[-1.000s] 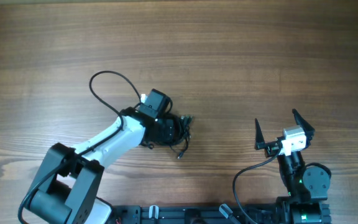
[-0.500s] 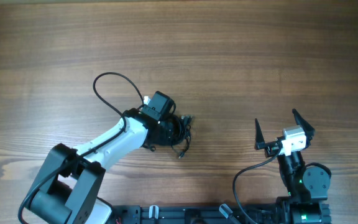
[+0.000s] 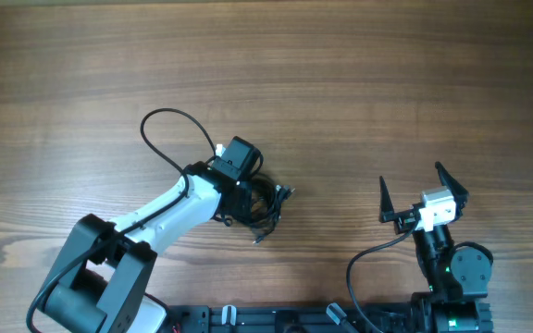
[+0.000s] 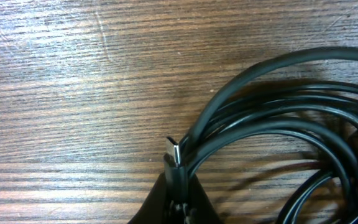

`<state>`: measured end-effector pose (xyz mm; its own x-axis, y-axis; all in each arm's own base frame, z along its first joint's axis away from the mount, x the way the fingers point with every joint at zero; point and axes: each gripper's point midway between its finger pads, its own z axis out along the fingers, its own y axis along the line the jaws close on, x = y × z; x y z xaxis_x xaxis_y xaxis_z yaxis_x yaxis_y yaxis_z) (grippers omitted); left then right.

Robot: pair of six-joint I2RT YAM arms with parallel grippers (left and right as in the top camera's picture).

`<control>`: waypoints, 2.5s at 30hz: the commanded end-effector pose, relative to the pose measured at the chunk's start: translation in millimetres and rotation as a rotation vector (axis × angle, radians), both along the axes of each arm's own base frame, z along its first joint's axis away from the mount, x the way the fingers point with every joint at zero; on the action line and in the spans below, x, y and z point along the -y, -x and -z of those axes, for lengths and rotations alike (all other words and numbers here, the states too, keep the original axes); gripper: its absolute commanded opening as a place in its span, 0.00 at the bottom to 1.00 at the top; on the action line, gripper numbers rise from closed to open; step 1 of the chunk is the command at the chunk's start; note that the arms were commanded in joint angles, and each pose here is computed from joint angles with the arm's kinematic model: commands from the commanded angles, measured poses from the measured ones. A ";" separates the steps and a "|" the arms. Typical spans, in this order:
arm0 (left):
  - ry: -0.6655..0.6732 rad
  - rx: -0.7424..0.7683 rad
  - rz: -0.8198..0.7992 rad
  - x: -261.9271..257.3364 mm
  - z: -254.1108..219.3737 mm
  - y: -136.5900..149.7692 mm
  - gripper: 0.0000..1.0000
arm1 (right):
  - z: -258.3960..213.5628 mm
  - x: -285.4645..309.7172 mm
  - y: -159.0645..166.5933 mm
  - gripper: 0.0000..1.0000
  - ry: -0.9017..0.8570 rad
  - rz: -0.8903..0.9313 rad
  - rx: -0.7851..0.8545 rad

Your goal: Untangle cables

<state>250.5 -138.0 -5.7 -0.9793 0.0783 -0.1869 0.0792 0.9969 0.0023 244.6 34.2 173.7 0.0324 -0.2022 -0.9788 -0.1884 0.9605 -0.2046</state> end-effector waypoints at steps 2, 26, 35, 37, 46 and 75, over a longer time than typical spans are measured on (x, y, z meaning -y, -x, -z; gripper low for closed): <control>-0.060 -0.123 -0.002 -17.6 23.3 28.2 0.04 | -1.8 2.7 -0.2 1.00 0.002 0.016 0.010; 0.779 0.215 0.479 96.7 -96.6 -74.3 0.04 | -2.0 3.4 -0.3 1.00 0.003 0.020 0.010; 0.901 0.193 0.530 107.8 -113.5 -62.3 0.04 | -3.2 0.4 0.2 1.00 0.001 0.003 0.015; 0.907 0.191 0.532 108.3 -114.1 -61.5 0.04 | -4.1 -9.4 2.5 1.00 -0.015 -0.056 0.015; 0.908 0.213 0.544 109.4 -116.5 -64.6 0.04 | -17.5 -18.4 6.4 1.00 -0.587 -0.119 -0.095; 1.541 -0.059 -0.183 138.3 -250.4 -120.6 0.04 | -118.0 -66.8 -0.2 0.87 -0.958 -0.360 -0.440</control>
<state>367.3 -277.7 228.8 -0.9668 -0.2497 -0.0532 0.0295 0.0978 -0.9948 246.4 99.7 282.5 -0.4013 0.5008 -0.7669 -0.4076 0.6522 0.6391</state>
